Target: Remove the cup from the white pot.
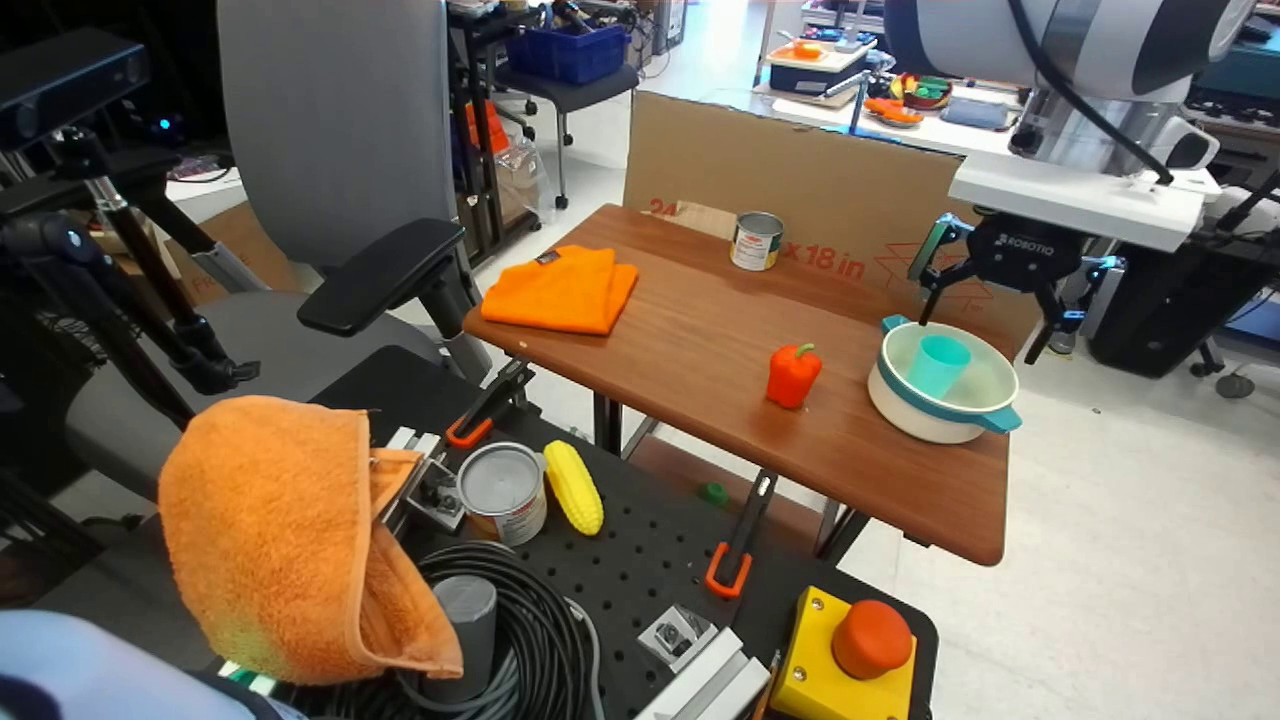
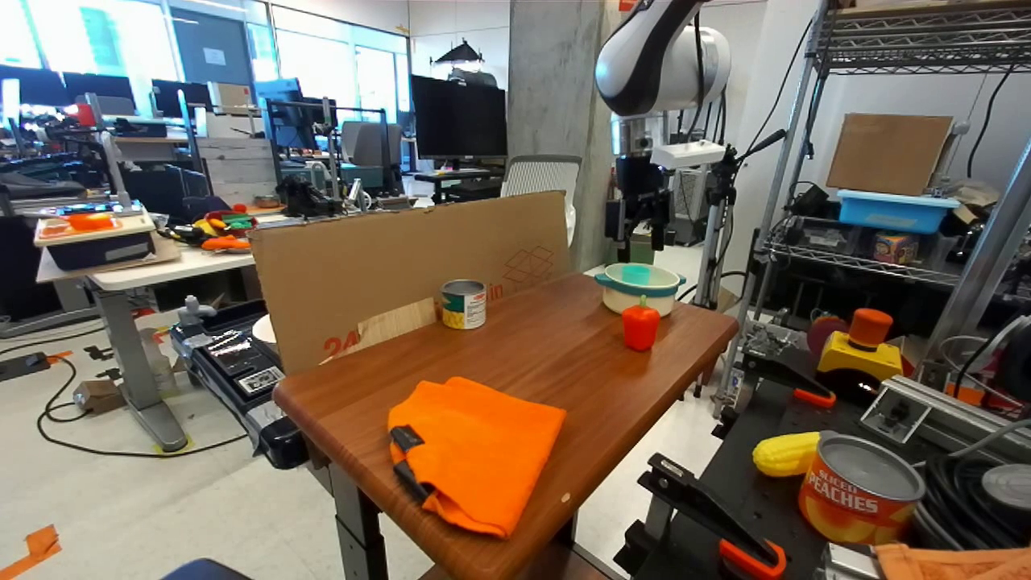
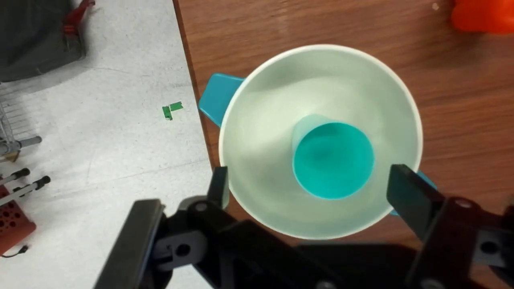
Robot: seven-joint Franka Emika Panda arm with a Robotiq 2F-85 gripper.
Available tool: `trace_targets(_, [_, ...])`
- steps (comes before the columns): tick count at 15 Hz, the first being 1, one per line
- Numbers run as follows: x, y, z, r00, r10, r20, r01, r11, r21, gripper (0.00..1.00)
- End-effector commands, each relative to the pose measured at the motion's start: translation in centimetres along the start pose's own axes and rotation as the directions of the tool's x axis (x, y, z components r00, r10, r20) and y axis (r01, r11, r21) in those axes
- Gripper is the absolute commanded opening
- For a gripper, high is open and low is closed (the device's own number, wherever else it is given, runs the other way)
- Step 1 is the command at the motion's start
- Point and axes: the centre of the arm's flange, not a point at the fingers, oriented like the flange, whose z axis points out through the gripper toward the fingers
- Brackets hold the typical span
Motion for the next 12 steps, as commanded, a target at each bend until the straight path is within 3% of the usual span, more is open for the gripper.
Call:
trace_targets(1, [1.3,-0.7,0.9,0.999,-0.011,0.048,0.011,1.000,-0.015,1.00])
trace_targets(8, [1.7,-2.4,2.6,0.993,-0.024,0.113,0.026,1.000,-0.015,1.00])
trace_targets(9, [1.8,-2.6,2.8,0.993,-0.021,0.118,0.023,1.000,-0.015,0.75])
trace_targets(10, [1.8,-2.6,2.9,0.992,-0.020,0.124,0.022,1.000,-0.015,0.74])
trace_targets(12, [1.9,-2.8,3.1,0.991,-0.020,0.130,0.022,1.000,-0.015,0.58])
